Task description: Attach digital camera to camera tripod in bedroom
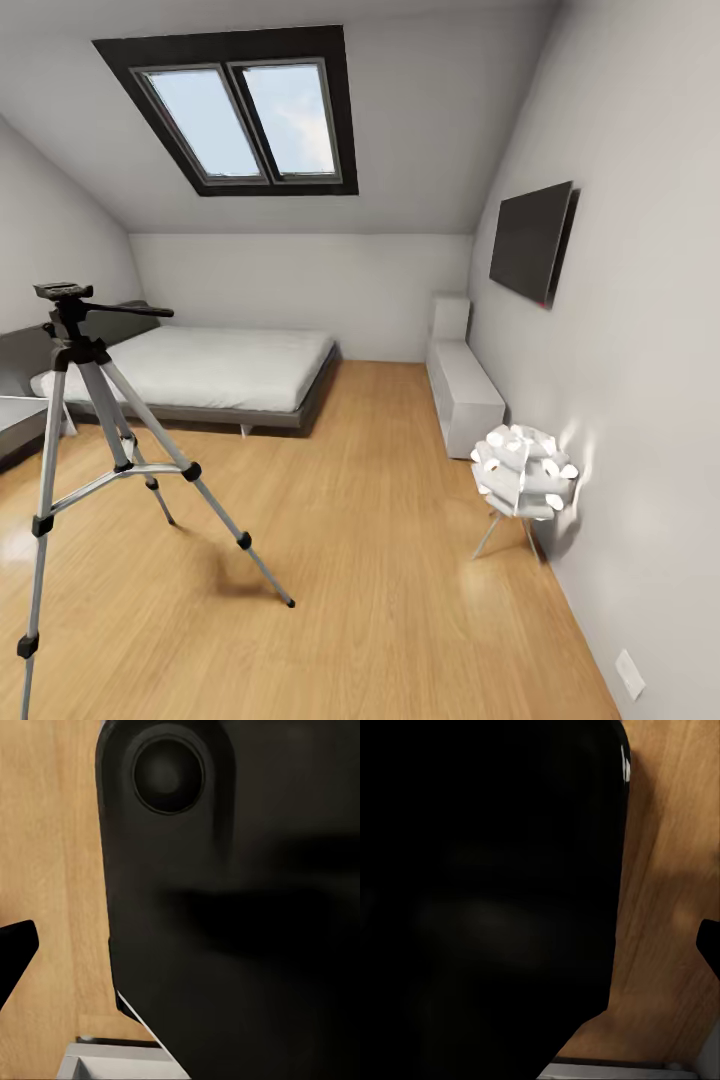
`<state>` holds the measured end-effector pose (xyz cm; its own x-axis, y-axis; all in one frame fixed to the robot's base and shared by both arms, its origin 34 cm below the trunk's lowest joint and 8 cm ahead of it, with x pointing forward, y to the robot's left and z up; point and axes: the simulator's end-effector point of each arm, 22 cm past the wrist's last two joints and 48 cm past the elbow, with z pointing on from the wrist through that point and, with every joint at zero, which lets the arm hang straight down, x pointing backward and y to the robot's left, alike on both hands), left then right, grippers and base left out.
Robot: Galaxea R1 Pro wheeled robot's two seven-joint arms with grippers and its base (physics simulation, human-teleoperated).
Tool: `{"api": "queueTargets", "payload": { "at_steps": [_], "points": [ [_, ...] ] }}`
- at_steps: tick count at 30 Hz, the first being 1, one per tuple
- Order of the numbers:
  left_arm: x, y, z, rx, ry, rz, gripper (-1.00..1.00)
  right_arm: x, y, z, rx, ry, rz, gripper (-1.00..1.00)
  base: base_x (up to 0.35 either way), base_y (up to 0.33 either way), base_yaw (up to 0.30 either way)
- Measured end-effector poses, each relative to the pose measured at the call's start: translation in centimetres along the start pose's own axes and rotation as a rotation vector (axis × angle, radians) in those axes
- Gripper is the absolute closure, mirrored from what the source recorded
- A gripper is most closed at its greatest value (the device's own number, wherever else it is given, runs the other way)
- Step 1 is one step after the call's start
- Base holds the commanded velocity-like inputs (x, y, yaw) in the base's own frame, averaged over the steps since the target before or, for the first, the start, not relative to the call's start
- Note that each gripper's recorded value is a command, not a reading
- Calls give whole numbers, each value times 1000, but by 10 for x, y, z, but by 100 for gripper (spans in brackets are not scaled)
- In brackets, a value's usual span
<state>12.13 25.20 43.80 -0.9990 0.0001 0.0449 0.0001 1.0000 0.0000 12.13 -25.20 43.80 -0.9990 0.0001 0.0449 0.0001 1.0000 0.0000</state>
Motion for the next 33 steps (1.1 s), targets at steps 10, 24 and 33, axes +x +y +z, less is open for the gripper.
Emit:
{"api": "queueTargets", "payload": {
  "at_steps": [10, 24, 33],
  "points": [
    [-1, 3, 0, -1, -2, -6, -100, 4, -2, 0, 2, 5, -10, -100, 0, 0, 0],
    [-1, 3, 0, -1, -2, -6, -100, 4, -2, 0, 2, 5, -10, -100, 0, 0, 0],
    [-1, 3, 0, -1, -2, -6, -100, 4, -2, 0, 2, 5, -10, -100, 0, 0, 0]
  ]
}}
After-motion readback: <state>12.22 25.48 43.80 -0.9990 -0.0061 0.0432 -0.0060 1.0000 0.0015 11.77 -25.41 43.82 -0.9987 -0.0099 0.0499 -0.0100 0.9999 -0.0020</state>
